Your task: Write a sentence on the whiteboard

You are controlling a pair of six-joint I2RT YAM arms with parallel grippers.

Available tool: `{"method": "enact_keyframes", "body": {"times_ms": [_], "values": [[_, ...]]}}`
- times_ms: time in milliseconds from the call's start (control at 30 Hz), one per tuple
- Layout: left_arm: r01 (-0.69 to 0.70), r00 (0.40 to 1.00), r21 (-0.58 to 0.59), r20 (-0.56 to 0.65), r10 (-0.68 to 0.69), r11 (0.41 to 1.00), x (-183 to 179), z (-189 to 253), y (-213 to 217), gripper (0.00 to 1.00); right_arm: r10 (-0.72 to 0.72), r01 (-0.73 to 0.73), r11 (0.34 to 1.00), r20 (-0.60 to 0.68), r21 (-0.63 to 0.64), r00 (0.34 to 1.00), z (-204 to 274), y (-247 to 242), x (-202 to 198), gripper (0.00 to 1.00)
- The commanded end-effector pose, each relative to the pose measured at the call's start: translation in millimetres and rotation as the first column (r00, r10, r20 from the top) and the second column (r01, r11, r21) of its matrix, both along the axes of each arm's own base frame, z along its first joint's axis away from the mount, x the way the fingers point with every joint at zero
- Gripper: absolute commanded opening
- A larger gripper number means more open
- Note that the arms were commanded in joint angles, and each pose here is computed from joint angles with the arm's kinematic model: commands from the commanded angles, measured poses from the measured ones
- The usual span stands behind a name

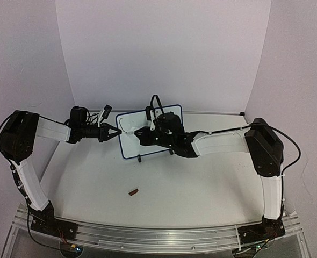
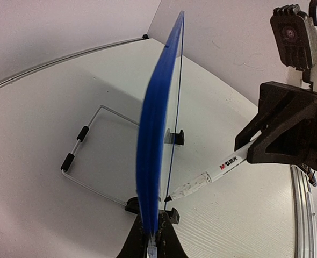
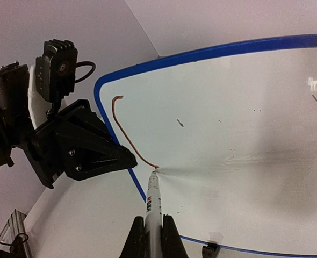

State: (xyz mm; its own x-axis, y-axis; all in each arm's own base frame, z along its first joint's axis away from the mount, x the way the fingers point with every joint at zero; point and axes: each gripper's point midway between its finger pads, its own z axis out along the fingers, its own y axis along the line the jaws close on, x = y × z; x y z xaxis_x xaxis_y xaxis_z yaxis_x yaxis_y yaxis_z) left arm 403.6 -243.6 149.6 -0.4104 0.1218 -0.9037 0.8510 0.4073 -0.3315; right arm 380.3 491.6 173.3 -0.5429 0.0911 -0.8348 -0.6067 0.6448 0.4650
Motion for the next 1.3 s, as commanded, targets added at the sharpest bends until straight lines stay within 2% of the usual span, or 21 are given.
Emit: {"method": "enact_keyframes", "body": {"times_ms": [0, 400, 600, 800, 1267], "values": [[-0.043, 0.999, 0.038, 0.025, 0.042, 0.998, 1.4, -0.4, 4.4, 0.00, 0.022, -0.022, 0.999, 0.009, 0.023, 1.000, 5.4, 13.8, 2.1, 0.00], [-0.047, 0.999, 0.041, 0.025, 0.046, 0.998, 1.7, -0.8, 4.9, 0.00, 0.037, -0.038, 0.999, 0.004, 0.015, 0.999, 2.9, 21.8, -0.1, 0.00], [-0.050, 0.998, 0.045, 0.026, 0.049, 0.998, 2.1, -1.7, 5.5, 0.00, 0.054, -0.058, 0.995, 0.058, 0.078, 0.997, 49.9, 9.4, -13.6, 0.00], [-0.052, 0.998, 0.047, 0.027, 0.051, 0.998, 2.1, -1.7, 5.8, 0.00, -0.003, -0.006, 0.997, 0.126, 0.074, 0.992, 77.2, -12.0, -15.3, 0.00], [-0.056, 0.998, 0.052, 0.029, 0.054, 0.997, 2.8, -2.2, 6.4, 0.00, -0.043, 0.038, 0.998, 0.115, 0.043, 0.992, 64.1, -3.8, 8.0, 0.00]]}}
